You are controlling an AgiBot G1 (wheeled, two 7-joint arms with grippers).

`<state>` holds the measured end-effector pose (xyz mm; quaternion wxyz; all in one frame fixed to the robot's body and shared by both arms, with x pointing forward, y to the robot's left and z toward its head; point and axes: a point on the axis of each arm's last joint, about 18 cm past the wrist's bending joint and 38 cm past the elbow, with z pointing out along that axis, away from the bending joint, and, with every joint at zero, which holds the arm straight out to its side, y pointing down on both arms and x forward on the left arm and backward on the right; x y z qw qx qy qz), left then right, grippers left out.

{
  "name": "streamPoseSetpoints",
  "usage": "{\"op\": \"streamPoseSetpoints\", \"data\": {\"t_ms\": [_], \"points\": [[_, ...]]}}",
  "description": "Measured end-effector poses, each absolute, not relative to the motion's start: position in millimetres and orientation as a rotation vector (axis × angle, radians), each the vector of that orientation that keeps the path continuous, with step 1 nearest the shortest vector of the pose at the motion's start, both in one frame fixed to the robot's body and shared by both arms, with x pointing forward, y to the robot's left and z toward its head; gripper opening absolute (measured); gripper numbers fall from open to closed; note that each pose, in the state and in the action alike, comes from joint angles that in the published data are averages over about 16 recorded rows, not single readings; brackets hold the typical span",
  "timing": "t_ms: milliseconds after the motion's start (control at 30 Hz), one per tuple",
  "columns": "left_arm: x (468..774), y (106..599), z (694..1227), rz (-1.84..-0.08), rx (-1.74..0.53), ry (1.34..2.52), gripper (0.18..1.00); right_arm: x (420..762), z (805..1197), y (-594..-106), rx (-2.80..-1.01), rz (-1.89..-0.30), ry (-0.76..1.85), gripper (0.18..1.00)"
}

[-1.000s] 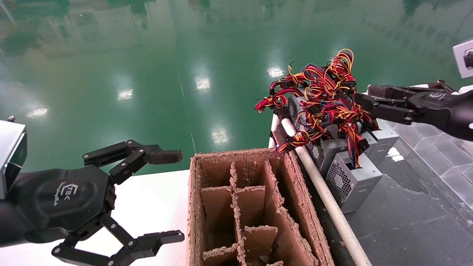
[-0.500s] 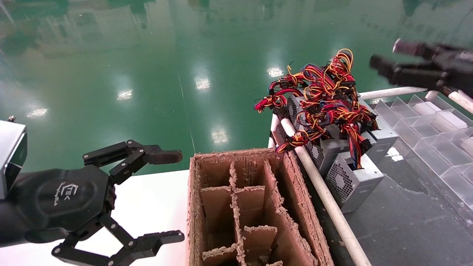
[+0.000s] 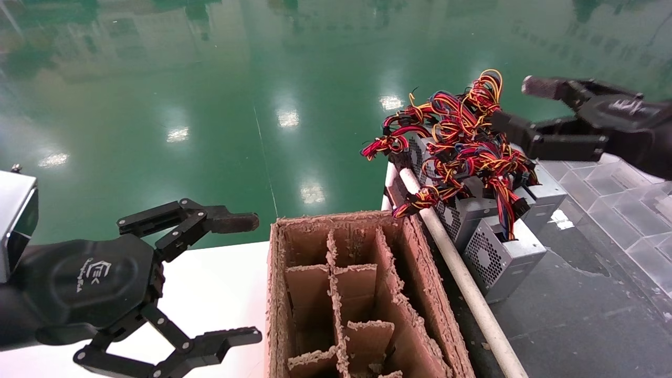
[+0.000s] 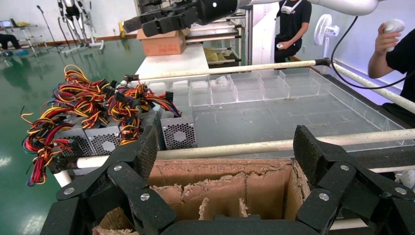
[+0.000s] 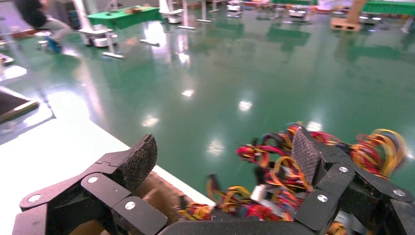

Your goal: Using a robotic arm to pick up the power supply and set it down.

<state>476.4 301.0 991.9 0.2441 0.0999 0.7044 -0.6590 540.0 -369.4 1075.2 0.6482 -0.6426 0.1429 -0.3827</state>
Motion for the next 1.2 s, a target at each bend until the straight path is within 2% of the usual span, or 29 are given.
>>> {"op": "streamPoseSetpoints", "data": {"t_ms": [267, 1200], "points": [[476, 301, 992, -1.800, 0.273, 1.924, 1.001, 532, 1061, -352, -1.505, -0.807, 0.230, 0.999], [476, 301, 992, -1.800, 0.273, 1.924, 1.001, 493, 1012, -310, -1.589, -0.612, -0.107, 1.001]]}}
